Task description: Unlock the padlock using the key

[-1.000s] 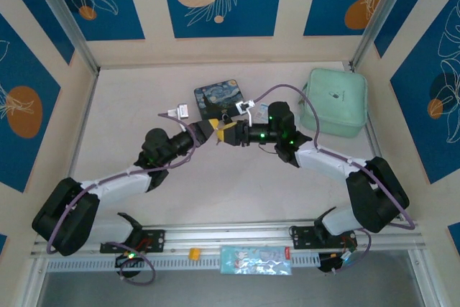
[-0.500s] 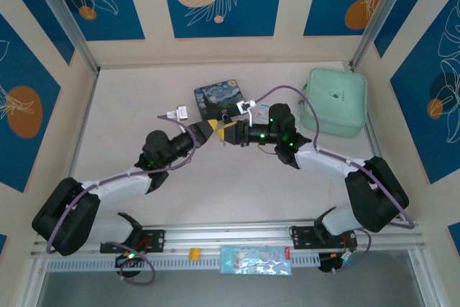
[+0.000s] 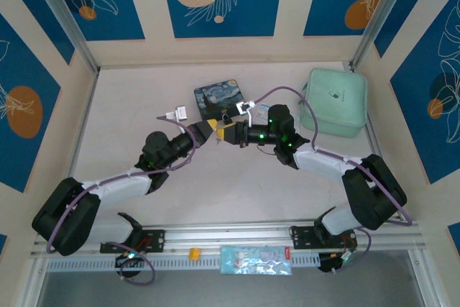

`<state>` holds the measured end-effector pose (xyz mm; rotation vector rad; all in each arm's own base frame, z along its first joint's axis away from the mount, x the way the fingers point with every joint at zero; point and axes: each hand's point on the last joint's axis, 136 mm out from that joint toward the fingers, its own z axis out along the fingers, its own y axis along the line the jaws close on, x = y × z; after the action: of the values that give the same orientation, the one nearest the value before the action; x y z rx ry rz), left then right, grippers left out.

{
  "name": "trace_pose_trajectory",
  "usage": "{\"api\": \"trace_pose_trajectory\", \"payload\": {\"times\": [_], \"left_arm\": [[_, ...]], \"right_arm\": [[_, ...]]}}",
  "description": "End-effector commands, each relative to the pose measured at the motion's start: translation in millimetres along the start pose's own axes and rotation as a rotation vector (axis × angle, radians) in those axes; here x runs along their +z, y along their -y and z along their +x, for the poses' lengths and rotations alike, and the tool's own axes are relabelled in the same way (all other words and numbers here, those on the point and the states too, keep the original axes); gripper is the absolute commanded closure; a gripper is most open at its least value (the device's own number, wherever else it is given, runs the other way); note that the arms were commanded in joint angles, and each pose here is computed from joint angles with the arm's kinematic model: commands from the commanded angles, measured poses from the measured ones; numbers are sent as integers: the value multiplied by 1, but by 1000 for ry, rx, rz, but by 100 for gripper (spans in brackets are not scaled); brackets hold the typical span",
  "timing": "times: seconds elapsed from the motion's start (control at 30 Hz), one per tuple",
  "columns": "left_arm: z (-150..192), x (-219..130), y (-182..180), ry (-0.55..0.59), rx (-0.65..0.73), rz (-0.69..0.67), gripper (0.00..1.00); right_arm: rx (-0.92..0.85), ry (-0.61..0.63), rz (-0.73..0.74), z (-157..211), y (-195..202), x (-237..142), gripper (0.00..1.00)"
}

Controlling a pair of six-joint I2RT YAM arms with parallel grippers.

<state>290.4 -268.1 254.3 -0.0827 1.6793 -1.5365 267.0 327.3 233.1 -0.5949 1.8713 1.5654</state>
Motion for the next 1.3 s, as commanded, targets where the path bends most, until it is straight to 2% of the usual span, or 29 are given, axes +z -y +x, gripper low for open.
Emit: {"api": "trace_pose_trajectory", "payload": {"times": [0.0, 0.13, 0.3, 0.57, 0.73, 0.8, 0.83, 0.87, 0.93, 0.97, 1.03, 1.1, 1.27], "left_arm": [[-5, -3, 15, 35, 2, 47, 100], [-5, -4, 15, 42, -2, 47, 100], [-5, -3, 16, 43, -3, 50, 100], [-6, -6, 15, 57, -4, 43, 100], [-6, -9, 13, 61, -2, 32, 100], [-5, -10, 12, 58, -2, 26, 100], [-5, -10, 13, 56, -2, 25, 96], [-6, -11, 11, 60, 3, 20, 82], [-6, -13, 7, 69, 23, -6, 48], [-7, -15, 1, 72, 58, -41, 36], [-5, -19, -22, 55, 136, -179, 29], [-2, -21, -43, 14, 213, -295, 29], [14, -7, -75, -102, 279, -401, 31]], "right_arm": [[-1, -2, -8, 1, -1, 3, 82], [2, 0, -6, 2, 0, 4, 74], [0, -2, -10, 1, -1, 6, 73], [-2, 3, -8, 1, -2, 3, 92], [-10, 10, -3, -1, -3, 1, 100], [-16, 9, 1, -2, -4, 0, 100], [-22, 6, 2, -3, -5, -1, 100], [-24, 0, 10, -3, -4, -1, 100], [-33, -17, 37, -2, -2, -4, 100], [-34, -24, 64, -2, 2, -7, 100], [-33, -37, 117, -2, 10, -14, 100], [-19, -45, 171, -1, 20, -23, 100], [8, -42, 388, 1, 51, -54, 100]]}}
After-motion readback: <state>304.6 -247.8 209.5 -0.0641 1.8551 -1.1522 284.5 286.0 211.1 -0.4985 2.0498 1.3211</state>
